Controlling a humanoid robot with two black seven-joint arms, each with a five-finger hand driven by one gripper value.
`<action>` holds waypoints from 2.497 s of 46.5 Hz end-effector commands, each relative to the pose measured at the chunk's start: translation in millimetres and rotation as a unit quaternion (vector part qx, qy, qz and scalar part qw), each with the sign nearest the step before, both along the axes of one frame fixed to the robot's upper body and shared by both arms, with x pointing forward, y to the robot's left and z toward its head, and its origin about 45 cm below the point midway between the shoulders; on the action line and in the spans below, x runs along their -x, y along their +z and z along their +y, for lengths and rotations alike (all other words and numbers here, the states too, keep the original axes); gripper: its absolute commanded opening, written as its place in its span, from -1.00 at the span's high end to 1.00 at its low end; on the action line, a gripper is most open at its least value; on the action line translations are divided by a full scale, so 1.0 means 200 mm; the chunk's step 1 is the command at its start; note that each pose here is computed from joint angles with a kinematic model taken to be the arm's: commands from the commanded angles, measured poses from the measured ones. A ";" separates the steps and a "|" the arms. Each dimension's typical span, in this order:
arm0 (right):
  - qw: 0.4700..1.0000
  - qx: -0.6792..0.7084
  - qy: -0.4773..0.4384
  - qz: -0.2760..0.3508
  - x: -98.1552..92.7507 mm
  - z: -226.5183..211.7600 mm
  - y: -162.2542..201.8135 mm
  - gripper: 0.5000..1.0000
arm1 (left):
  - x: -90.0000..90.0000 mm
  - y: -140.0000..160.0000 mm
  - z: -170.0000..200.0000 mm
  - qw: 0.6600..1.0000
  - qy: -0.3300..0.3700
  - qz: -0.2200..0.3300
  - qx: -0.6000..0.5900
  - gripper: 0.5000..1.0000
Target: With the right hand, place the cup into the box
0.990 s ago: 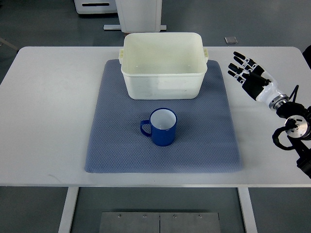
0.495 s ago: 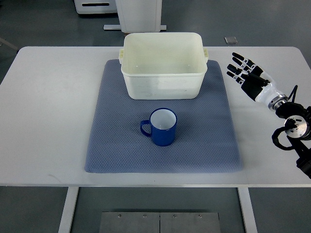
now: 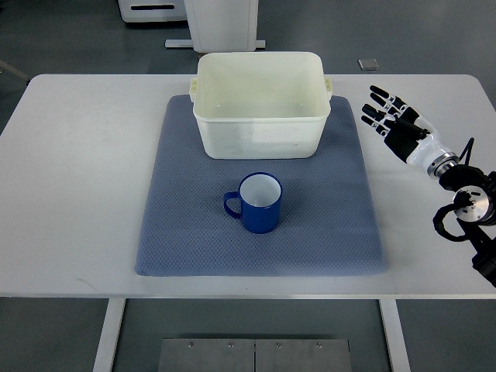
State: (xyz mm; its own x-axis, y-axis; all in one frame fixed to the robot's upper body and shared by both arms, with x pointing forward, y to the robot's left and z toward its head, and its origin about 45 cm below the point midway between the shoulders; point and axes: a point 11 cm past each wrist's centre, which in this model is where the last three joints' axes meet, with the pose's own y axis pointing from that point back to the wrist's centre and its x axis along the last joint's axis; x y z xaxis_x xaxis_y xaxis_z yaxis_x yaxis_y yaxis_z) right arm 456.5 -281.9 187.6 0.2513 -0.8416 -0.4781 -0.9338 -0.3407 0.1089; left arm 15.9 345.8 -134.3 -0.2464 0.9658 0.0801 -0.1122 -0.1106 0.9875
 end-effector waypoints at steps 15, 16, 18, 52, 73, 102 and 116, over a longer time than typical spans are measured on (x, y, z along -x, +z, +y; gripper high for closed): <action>1.000 0.000 -0.002 -0.003 -0.01 -0.01 0.01 -1.00 | 0.00 0.00 0.00 1.000 0.000 0.000 0.000 -1.00; 1.000 0.001 -0.002 -0.002 -0.01 -0.01 0.01 -1.00 | 0.00 0.00 0.00 1.000 0.000 0.000 0.000 -1.00; 1.000 0.001 -0.002 -0.002 -0.01 -0.01 0.01 -1.00 | 0.00 0.00 0.00 1.000 0.000 0.000 0.000 -1.00; 1.000 -0.002 0.001 -0.006 -0.02 0.01 0.04 -1.00 | 0.00 0.00 0.00 1.000 0.001 0.000 0.000 -1.00; 0.999 -0.005 0.012 -0.037 -0.09 0.04 0.17 -1.00 | 0.00 0.00 0.00 1.000 0.001 0.000 0.000 -1.00; 0.968 0.008 0.190 -0.167 -0.09 0.46 0.67 -1.00 | 0.00 0.00 0.00 1.000 0.000 0.000 0.000 -1.00; 0.924 0.071 0.322 -0.193 0.04 0.71 0.72 -1.00 | 0.00 0.00 0.00 1.000 0.000 0.000 0.000 -1.00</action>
